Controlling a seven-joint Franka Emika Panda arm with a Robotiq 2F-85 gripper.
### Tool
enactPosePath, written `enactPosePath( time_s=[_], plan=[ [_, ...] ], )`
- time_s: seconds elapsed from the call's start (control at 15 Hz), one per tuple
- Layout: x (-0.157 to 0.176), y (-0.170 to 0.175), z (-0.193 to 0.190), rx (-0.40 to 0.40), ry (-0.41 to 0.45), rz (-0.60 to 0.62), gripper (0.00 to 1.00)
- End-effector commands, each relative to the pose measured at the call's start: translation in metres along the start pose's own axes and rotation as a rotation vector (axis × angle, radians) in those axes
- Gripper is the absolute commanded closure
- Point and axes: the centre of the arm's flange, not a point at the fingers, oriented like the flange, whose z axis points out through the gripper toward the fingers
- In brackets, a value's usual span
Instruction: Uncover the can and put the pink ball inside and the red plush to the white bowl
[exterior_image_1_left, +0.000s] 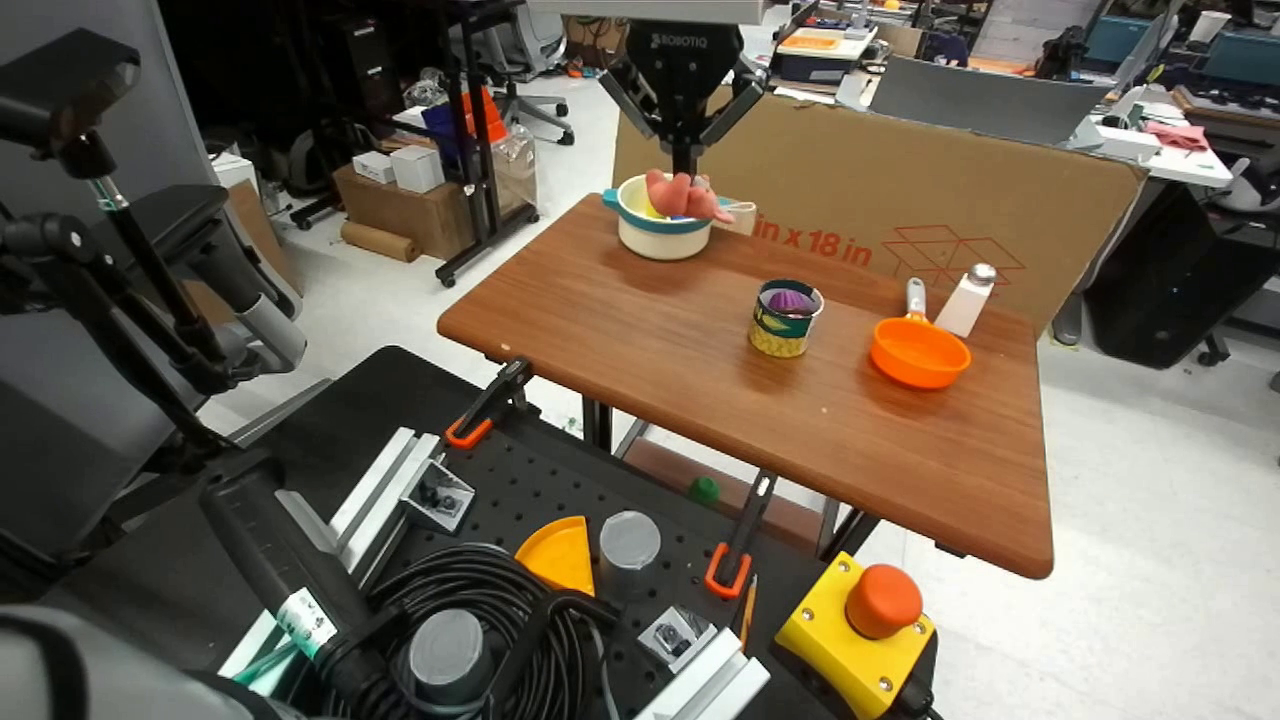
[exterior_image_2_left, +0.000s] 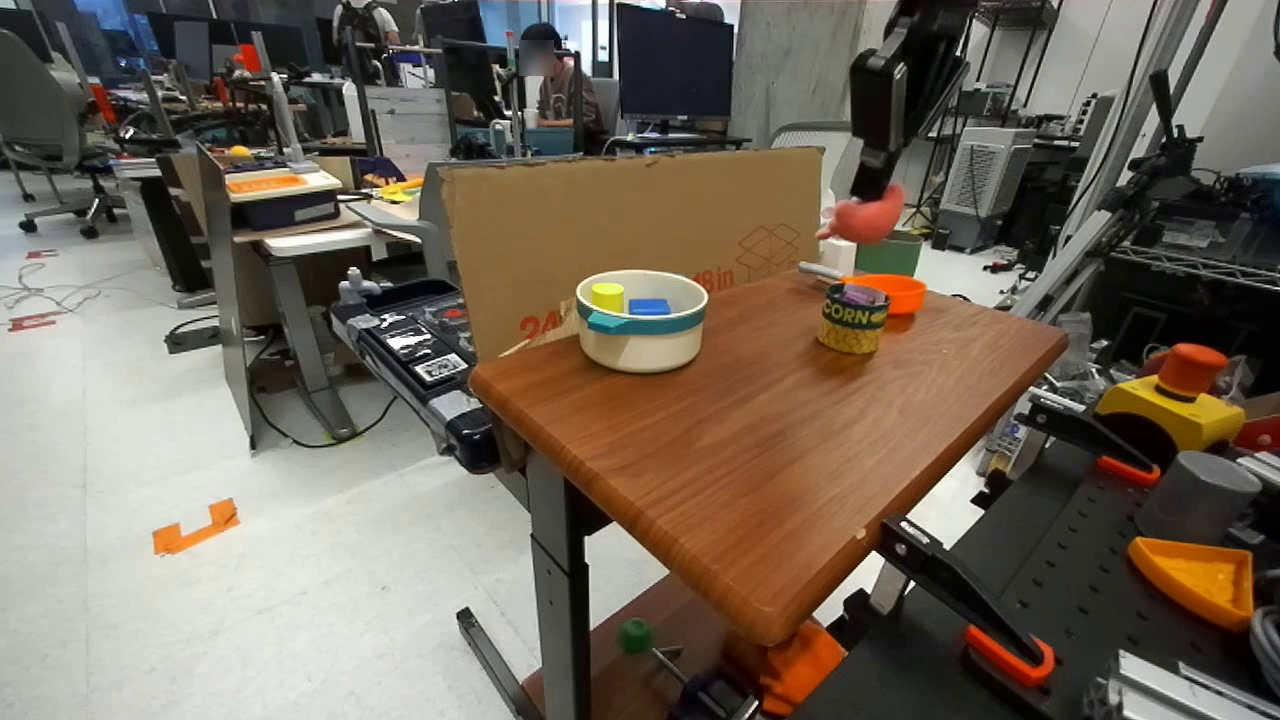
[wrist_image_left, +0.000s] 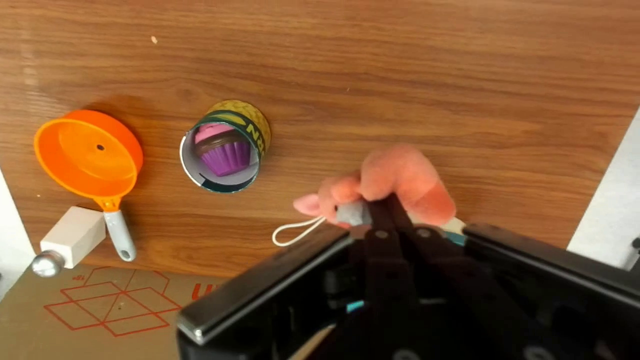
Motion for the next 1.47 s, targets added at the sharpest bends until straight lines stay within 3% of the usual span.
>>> enactPosePath(
  time_s=[0.0, 0.27, 0.53, 0.87, 1.4],
  plan=[
    [-0.014, -0.017, -0.009, 0.057, 0.038, -0.053, 1.00],
    [-0.009, -0.027, -0.009, 0.135, 0.106, -0.031, 1.00],
    [0.003, -0.023, -0.014, 0.159, 0.215, 0.017, 1.00],
    [0.020, -0.010, -0.014, 0.135, 0.293, 0.095, 1.00],
    [0.044, 0.012, 0.016, 0.043, 0.273, 0.200, 1.00]
  ],
)
